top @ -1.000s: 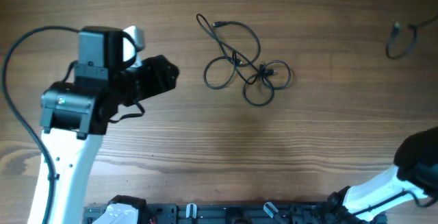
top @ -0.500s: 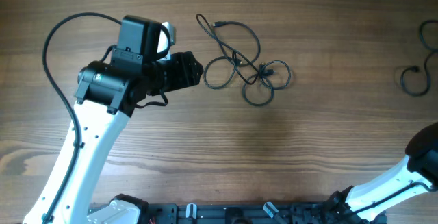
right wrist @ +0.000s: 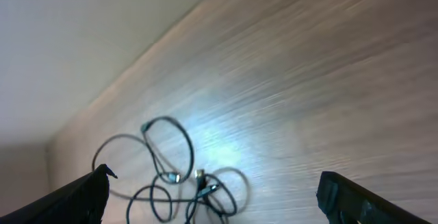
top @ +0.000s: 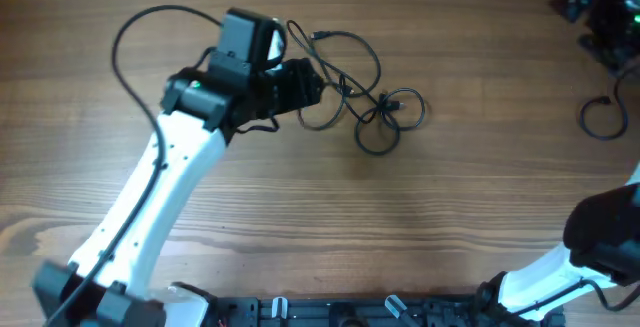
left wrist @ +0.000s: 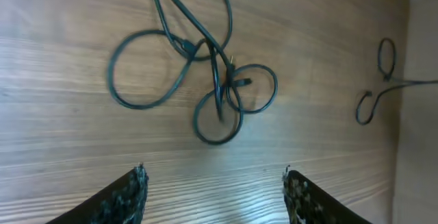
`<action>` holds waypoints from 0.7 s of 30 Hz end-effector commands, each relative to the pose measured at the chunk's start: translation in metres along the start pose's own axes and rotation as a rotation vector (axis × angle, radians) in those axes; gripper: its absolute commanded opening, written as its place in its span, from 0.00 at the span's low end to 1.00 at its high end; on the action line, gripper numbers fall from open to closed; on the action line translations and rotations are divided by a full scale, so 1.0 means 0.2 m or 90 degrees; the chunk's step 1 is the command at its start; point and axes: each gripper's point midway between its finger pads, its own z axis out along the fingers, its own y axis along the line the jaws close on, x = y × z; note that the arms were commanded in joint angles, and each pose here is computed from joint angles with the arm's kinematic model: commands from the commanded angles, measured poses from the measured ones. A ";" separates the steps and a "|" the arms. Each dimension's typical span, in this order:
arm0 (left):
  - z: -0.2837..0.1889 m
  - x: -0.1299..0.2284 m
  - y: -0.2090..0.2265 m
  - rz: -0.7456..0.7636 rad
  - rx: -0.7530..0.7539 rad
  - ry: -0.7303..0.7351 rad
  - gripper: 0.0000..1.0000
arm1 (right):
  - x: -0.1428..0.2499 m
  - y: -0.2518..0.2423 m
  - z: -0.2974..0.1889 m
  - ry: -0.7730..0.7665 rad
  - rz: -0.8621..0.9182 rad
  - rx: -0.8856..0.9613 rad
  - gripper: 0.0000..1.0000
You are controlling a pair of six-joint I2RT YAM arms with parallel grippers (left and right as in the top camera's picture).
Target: Untangle cables
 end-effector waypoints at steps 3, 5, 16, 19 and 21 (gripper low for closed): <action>0.32 0.04 0.00 -0.062 -0.029 0.039 0.58 | 0.12 0.13 0.11 0.034 -0.081 0.051 1.00; 0.41 0.08 0.01 -0.058 -0.042 0.062 0.57 | 0.15 0.17 0.13 0.045 -0.095 0.049 1.00; 0.75 0.22 0.06 -0.029 -0.085 0.102 0.34 | 0.24 0.24 0.16 0.082 -0.117 0.041 0.99; 0.77 0.22 0.08 -0.029 -0.098 0.101 0.13 | 0.25 0.25 0.16 0.084 -0.117 0.039 0.99; 0.77 0.20 0.10 -0.027 -0.115 0.085 0.04 | 0.26 0.25 0.16 0.089 -0.116 0.038 0.99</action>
